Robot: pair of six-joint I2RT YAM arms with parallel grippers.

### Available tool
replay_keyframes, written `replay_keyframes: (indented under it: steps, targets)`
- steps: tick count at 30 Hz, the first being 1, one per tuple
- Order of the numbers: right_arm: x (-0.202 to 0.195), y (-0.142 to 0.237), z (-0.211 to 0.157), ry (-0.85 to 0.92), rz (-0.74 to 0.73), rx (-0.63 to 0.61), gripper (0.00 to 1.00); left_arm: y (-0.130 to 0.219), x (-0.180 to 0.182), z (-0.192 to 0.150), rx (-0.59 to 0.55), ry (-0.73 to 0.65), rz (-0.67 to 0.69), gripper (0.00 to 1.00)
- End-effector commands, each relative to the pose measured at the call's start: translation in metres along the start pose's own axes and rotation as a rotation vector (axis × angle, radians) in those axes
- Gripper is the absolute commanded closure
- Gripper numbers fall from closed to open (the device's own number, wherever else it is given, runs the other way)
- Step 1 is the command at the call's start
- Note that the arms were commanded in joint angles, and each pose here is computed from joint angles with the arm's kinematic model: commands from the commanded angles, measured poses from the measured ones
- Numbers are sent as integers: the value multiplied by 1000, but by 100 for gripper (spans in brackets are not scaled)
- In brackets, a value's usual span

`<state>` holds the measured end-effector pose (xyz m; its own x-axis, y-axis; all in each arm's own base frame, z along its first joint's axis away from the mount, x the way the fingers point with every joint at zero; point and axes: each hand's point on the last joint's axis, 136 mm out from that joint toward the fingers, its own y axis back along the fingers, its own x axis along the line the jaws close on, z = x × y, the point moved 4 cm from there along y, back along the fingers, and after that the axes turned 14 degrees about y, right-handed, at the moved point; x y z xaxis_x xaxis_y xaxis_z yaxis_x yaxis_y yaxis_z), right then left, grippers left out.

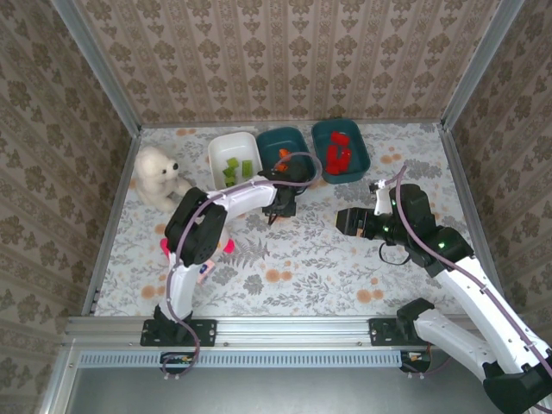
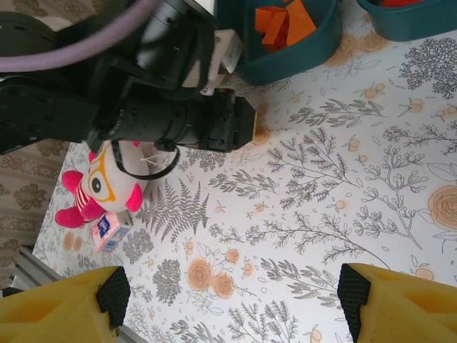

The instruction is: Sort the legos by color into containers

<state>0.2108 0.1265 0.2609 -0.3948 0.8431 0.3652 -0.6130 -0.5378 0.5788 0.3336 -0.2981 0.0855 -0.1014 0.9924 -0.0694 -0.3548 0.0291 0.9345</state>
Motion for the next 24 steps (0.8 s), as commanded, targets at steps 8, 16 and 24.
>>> replay_keyframes:
  steps: [8, 16, 24]
  targets:
    - [3, -10, 13, 11, 22, -4, 21, 97, -21, 83, -137, 85, -301, 84]
    - [2, -19, 22, 15, 9, -6, 21, 65, -51, 169, -231, 113, -392, 83]
    - [-4, -18, 17, -7, -20, -7, 21, 15, -71, 207, -204, 211, -549, 82]
